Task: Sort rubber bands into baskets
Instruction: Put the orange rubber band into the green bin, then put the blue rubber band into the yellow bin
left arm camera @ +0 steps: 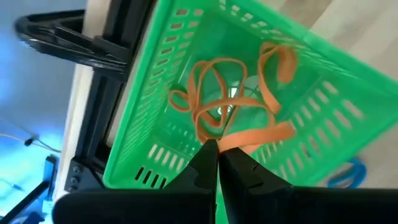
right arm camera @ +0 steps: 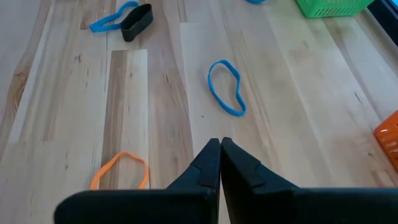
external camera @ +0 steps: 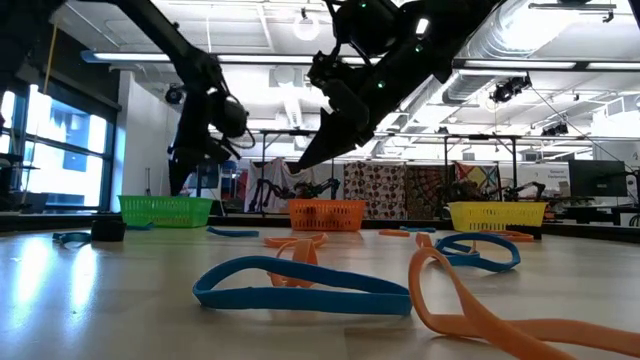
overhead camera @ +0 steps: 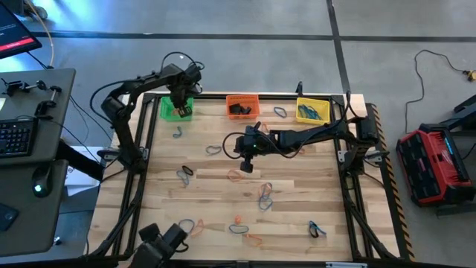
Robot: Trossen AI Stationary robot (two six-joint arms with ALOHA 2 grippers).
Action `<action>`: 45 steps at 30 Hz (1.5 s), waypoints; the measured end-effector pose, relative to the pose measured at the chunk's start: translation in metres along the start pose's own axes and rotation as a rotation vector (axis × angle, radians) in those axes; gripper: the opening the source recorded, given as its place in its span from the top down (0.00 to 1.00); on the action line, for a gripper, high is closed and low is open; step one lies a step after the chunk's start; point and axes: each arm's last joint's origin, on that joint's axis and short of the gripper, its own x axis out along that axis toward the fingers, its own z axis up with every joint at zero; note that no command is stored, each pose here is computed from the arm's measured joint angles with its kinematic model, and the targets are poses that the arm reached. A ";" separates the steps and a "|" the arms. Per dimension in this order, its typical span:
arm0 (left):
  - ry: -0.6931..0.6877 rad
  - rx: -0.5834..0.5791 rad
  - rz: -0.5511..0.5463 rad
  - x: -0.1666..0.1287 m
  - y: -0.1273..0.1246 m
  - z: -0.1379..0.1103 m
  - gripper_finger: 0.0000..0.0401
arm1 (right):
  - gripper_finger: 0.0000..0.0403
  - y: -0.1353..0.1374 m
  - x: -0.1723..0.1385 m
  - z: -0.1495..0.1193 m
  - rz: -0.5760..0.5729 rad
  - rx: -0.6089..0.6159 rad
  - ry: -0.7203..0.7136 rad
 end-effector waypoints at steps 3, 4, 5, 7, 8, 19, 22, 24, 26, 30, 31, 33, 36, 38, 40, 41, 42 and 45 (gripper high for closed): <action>0.033 0.005 -0.015 0.010 0.002 0.002 1.00 | 1.00 0.000 0.000 0.000 0.000 0.000 0.001; 0.038 0.003 -0.017 0.012 0.003 0.002 1.00 | 1.00 0.000 0.000 0.000 0.000 0.000 0.001; 0.043 0.003 -0.018 0.014 0.003 0.003 1.00 | 1.00 0.000 0.000 0.000 0.000 0.000 0.001; 0.045 0.003 -0.017 0.015 0.003 0.003 1.00 | 1.00 0.000 0.000 0.000 0.000 -0.001 0.000; 0.043 0.001 -0.015 0.016 0.003 0.004 1.00 | 1.00 0.000 0.000 0.000 0.000 -0.004 0.000; 0.031 -0.029 -0.011 0.016 0.003 0.005 0.90 | 1.00 0.000 0.000 0.000 0.000 -0.007 0.001; 0.023 -0.050 -0.006 0.016 0.004 0.006 0.85 | 1.00 0.000 0.000 0.000 0.000 -0.007 0.001; 0.011 -0.061 0.002 0.016 0.005 0.007 0.83 | 1.00 0.000 0.000 0.000 0.000 -0.007 0.001; 0.002 -0.059 0.006 0.016 0.005 0.008 0.81 | 1.00 0.000 0.000 0.000 0.000 -0.007 0.001; -0.004 -0.045 0.013 0.014 0.004 0.008 0.82 | 1.00 0.000 0.000 0.000 0.000 -0.008 0.001; -0.017 -0.046 0.019 0.011 0.004 0.009 0.83 | 1.00 0.000 0.000 0.000 0.000 -0.010 0.001; -0.073 -0.059 0.042 0.003 0.005 0.009 0.87 | 1.00 0.000 0.000 -0.001 -0.003 -0.016 0.002; -0.191 -0.094 0.083 -0.012 0.004 0.009 0.92 | 1.00 -0.001 0.000 -0.001 -0.020 -0.027 0.005; -0.293 -0.113 0.093 -0.024 0.001 0.005 0.96 | 1.00 -0.001 0.000 -0.001 -0.023 -0.032 0.003; -0.403 -0.115 0.085 -0.035 -0.006 -0.002 0.99 | 1.00 -0.001 0.000 0.000 -0.024 -0.033 0.000; -0.462 -0.114 0.079 -0.041 -0.009 -0.006 0.99 | 1.00 -0.001 0.000 0.000 -0.024 -0.033 -0.007; -0.513 -0.109 0.070 -0.045 -0.014 -0.010 1.00 | 1.00 -0.001 0.000 0.000 -0.024 -0.032 -0.019; -0.650 -0.097 0.066 -0.058 -0.028 -0.026 0.99 | 1.00 0.000 0.002 -0.002 -0.026 -0.029 -0.054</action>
